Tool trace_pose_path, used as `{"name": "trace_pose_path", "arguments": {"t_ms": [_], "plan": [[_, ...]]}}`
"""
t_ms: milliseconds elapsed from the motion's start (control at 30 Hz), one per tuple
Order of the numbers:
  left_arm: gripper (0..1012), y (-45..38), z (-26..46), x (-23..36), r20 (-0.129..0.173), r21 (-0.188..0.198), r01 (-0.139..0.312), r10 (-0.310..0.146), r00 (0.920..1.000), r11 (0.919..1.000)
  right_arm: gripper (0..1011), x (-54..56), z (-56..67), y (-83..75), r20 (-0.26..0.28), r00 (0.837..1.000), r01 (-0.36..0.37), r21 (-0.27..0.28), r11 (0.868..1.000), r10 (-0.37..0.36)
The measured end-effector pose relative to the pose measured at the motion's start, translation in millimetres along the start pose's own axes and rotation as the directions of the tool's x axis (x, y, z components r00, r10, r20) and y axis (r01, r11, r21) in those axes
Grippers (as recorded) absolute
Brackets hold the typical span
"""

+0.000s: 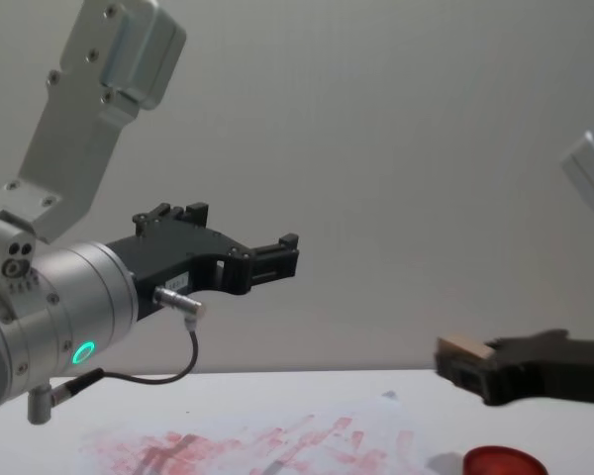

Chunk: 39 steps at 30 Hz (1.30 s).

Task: Use the one hand to pick up the stamp and affix it onto the A4 paper.

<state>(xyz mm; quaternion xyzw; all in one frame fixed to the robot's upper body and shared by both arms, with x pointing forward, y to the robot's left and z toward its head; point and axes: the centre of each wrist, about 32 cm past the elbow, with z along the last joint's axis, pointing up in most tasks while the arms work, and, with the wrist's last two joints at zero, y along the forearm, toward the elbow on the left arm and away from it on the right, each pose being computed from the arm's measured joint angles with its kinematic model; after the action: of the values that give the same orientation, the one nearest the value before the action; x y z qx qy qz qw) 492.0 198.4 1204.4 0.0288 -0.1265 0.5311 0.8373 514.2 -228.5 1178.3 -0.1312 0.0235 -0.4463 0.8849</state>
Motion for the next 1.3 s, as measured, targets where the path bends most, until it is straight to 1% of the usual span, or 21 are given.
{"name": "trace_pose_path", "arguments": {"t_ms": [100, 200, 367, 400, 533, 700, 733, 800, 833, 900, 1033, 1300], "plan": [[1001, 0.0, 0.0, 0.0, 0.000, 0.000, 0.000, 0.000, 1.0000, 1.0000, 219, -2.6, 6.7, 8.3, 0.001, 0.999, -0.045, 0.022, 0.999, 0.045], [1001, 0.0, 0.0, 0.0, 0.000, 0.000, 0.000, 0.000, 1.0000, 1.0000, 219, -4.5, 10.5, 15.4, -0.004, 0.997, -0.080, 0.028, 0.996, 0.080], [1001, 0.0, 0.0, 0.0, 0.000, 0.000, 0.000, 0.000, 1.0000, 1.0000, 219, -7.8, 13.8, 26.7, -0.025, 0.991, -0.133, 0.014, 0.991, 0.134], [1001, 0.0, 0.0, 0.0, 0.000, 0.000, 0.000, 0.000, 1.0000, 1.0000, 219, -7.8, 13.8, 26.7, -0.025, 0.991, -0.133, 0.014, 0.991, 0.134], [1001, 0.0, 0.0, 0.0, 0.000, 0.000, 0.000, 0.000, 1.0000, 1.0000, 219, -9.7, 13.7, 34.0, -0.046, 0.986, -0.164, -0.012, 0.986, 0.163], [1001, 0.0, 0.0, 0.0, 0.000, 0.000, 0.000, 0.000, 1.0000, 1.0000, 219, -12.0, 10.9, 43.2, -0.066, 0.979, -0.196, -0.065, 0.978, 0.192], [1001, 0.0, 0.0, 0.0, 0.000, 0.000, 0.000, 0.000, 1.0000, 1.0000, 219, -12.8, 9.8, 46.1, -0.069, 0.977, -0.205, -0.082, 0.975, 0.200], [1001, 0.0, 0.0, 0.0, 0.000, 0.000, 0.000, 0.000, 1.0000, 1.0000, 219, -13.3, 8.8, 48.1, -0.070, 0.976, -0.211, -0.096, 0.973, 0.205], [1001, 0.0, 0.0, 0.0, 0.000, 0.000, 0.000, 0.000, 1.0000, 1.0000, 219, -13.9, 7.3, 51.1, -0.072, 0.975, -0.219, -0.113, 0.969, 0.212], [1001, 0.0, 0.0, 0.0, 0.000, 0.000, 0.000, 0.000, 1.0000, 1.0000, 219, -14.4, 6.3, 53.4, -0.073, 0.974, -0.224, -0.125, 0.967, 0.216], [1001, 0.0, 0.0, 0.0, 0.000, 0.000, 0.000, 0.000, 1.0000, 1.0000, 219, -15.7, 3.2, 60.0, -0.074, 0.970, -0.241, -0.161, 0.957, 0.232], [1001, 0.0, 0.0, 0.0, 0.000, 0.000, 0.000, 0.000, 1.0000, 1.0000, 219, -17.1, -1.5, 67.4, -0.072, 0.967, -0.254, -0.206, 0.945, 0.244]]}}
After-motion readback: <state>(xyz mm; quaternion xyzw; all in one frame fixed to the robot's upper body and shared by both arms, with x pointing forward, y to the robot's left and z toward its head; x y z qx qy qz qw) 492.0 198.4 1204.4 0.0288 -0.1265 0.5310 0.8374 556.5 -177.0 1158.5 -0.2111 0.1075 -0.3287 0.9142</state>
